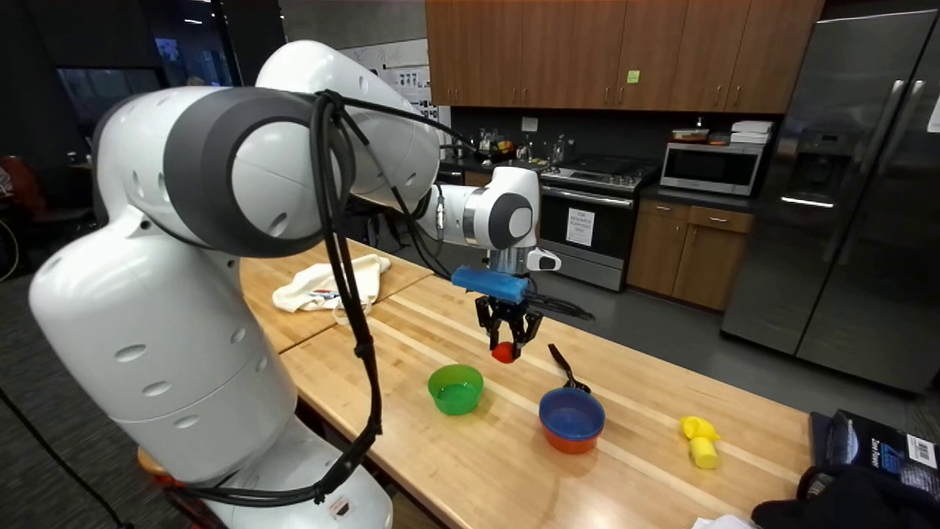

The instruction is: Put the strawberry from the green bowl inside the blue bowl.

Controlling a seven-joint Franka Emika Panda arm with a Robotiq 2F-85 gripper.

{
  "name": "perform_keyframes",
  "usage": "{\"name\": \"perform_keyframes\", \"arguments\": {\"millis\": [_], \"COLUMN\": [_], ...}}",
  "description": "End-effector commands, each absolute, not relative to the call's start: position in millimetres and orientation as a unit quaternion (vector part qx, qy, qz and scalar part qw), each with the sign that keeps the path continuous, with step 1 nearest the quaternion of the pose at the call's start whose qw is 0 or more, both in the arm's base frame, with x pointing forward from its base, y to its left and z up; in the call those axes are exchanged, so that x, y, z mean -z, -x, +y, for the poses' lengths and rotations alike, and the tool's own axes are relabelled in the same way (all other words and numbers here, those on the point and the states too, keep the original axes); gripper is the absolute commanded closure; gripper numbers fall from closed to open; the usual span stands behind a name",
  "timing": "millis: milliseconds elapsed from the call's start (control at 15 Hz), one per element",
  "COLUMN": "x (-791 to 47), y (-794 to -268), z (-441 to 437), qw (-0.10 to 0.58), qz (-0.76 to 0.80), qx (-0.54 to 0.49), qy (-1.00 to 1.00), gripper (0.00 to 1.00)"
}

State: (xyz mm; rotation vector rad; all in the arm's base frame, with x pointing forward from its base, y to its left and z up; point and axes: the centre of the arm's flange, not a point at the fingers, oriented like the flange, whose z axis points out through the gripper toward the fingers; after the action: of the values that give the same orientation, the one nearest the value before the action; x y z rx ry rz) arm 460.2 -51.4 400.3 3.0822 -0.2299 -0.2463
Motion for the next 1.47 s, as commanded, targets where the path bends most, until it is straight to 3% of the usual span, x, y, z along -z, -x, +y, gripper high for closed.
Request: {"name": "perform_keyframes", "arguments": {"millis": [0, 1400], "x": [-409.0, -376.5], "y": [-475.0, -501.5], "z": [-83.5, -184.0], "qw": [0.017, 0.033], "qz": [-0.085, -0.166], "qx": [0.082, 0.102], "qy": [-0.993, -0.98], "gripper": [0.73, 0.73]}}
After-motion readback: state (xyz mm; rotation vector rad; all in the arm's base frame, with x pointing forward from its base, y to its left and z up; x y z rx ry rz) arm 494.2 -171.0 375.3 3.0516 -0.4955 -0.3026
